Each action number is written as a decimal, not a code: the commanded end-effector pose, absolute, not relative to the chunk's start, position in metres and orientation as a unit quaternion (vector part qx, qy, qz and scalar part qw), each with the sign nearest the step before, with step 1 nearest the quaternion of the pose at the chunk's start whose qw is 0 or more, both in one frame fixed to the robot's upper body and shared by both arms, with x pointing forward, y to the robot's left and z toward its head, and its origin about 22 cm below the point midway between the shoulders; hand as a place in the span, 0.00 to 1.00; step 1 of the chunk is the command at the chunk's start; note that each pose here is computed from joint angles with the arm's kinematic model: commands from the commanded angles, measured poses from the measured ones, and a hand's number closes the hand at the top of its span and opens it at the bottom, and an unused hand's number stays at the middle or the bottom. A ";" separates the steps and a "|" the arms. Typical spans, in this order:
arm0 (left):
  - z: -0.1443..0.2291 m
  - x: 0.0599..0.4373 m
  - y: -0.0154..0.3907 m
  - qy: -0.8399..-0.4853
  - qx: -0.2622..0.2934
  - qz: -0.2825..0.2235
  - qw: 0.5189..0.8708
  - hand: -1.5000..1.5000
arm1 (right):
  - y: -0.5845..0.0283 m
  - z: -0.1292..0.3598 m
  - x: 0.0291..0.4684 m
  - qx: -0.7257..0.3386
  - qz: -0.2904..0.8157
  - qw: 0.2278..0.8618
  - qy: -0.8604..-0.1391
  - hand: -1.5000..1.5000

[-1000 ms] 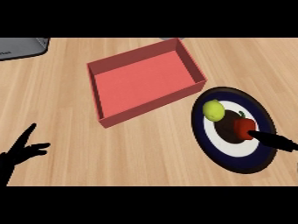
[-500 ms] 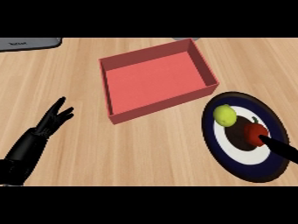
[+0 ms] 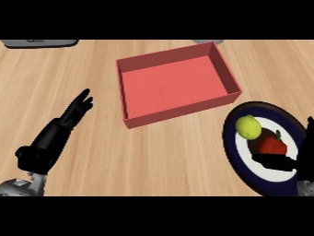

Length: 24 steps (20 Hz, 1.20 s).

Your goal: Pick the bell pepper from the plate and place it in the cardboard box

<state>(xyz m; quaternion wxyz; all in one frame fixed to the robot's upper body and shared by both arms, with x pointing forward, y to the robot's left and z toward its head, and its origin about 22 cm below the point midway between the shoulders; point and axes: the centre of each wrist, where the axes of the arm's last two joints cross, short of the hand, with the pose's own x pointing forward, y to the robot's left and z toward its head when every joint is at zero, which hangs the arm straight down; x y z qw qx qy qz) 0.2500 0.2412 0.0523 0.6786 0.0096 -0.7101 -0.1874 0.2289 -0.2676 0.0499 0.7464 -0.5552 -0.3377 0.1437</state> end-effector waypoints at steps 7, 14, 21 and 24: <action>0.048 0.266 0.221 -0.709 -0.020 -0.200 0.676 0.50 | -0.214 0.082 0.246 -0.570 0.076 0.779 -0.251 0.00; 0.053 0.284 0.215 -0.712 -0.021 -0.191 0.675 0.50 | -0.247 0.076 0.251 -0.557 0.074 0.801 -0.205 0.00; 0.048 0.290 0.215 -0.711 -0.016 -0.200 0.674 0.50 | -0.230 0.068 0.257 -0.570 0.073 0.792 -0.206 0.00; 0.039 0.287 0.206 -0.715 -0.020 -0.196 0.671 0.50 | -0.239 0.072 0.248 -0.579 0.078 0.785 -0.207 0.00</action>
